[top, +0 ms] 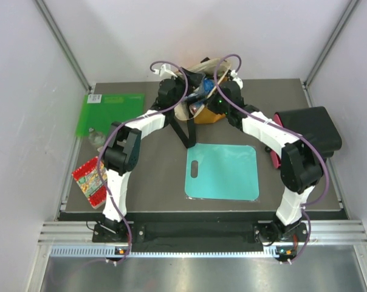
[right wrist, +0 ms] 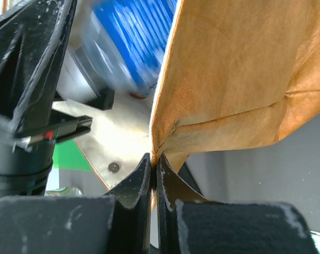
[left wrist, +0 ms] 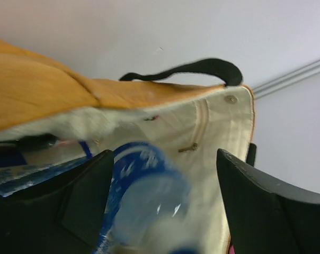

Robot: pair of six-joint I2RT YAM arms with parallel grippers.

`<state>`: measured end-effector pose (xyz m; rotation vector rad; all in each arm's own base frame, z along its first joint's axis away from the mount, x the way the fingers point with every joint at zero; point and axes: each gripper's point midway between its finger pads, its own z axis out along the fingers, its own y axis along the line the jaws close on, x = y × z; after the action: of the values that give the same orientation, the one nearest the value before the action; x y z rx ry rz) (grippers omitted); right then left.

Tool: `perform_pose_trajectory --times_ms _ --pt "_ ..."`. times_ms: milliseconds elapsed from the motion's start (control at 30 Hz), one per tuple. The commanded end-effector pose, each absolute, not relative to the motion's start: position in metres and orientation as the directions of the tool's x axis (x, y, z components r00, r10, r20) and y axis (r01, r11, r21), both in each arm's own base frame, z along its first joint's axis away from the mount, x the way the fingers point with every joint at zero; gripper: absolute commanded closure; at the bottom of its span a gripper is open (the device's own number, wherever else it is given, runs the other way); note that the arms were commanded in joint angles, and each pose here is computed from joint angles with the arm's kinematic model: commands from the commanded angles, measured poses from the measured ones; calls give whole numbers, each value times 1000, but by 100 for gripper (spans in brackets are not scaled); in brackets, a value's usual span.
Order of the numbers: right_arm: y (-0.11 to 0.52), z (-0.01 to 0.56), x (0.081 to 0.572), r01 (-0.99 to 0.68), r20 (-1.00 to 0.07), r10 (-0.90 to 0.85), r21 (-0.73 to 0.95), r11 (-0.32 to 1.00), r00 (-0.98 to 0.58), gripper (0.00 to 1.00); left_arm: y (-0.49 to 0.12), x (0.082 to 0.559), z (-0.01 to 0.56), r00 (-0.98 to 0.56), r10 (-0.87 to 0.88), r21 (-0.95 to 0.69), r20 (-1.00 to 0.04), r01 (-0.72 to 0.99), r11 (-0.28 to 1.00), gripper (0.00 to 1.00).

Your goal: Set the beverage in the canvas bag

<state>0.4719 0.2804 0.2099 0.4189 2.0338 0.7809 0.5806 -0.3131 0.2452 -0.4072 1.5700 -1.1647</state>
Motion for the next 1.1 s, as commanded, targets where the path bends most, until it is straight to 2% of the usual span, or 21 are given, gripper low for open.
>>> perform_pose_trajectory --times_ms 0,67,233,567,800,833,900,1000,1067 --pt "290 395 452 -361 -622 709 778 514 -332 100 -317 557 309 -334 -739 -793 -585 427 435 12" --pt "289 394 452 -358 -624 706 777 517 -335 100 -314 552 314 -337 -725 -786 -600 416 457 9" --pt "284 395 449 -352 -625 707 777 522 -330 100 -299 538 310 -321 -711 -774 -625 375 511 9" --pt "275 405 446 -343 -627 708 776 529 -326 100 -268 500 332 -289 -573 -642 -767 350 683 9" --pt "297 452 437 -480 -632 687 756 445 -360 100 -217 468 329 -270 -476 -531 -837 188 827 9" --pt "297 474 435 -519 -640 691 738 432 -335 100 -207 462 339 -243 -477 -521 -845 169 836 10" --pt "298 488 437 -549 -652 694 717 430 -307 100 -187 454 322 -282 -432 -470 -857 81 879 12" --pt "298 515 437 -586 -653 709 694 418 -268 100 -162 450 308 -314 -427 -442 -848 -27 897 15" --pt "298 536 436 -606 -655 714 679 413 -247 100 -160 450 300 -344 -453 -469 -822 -41 882 17"
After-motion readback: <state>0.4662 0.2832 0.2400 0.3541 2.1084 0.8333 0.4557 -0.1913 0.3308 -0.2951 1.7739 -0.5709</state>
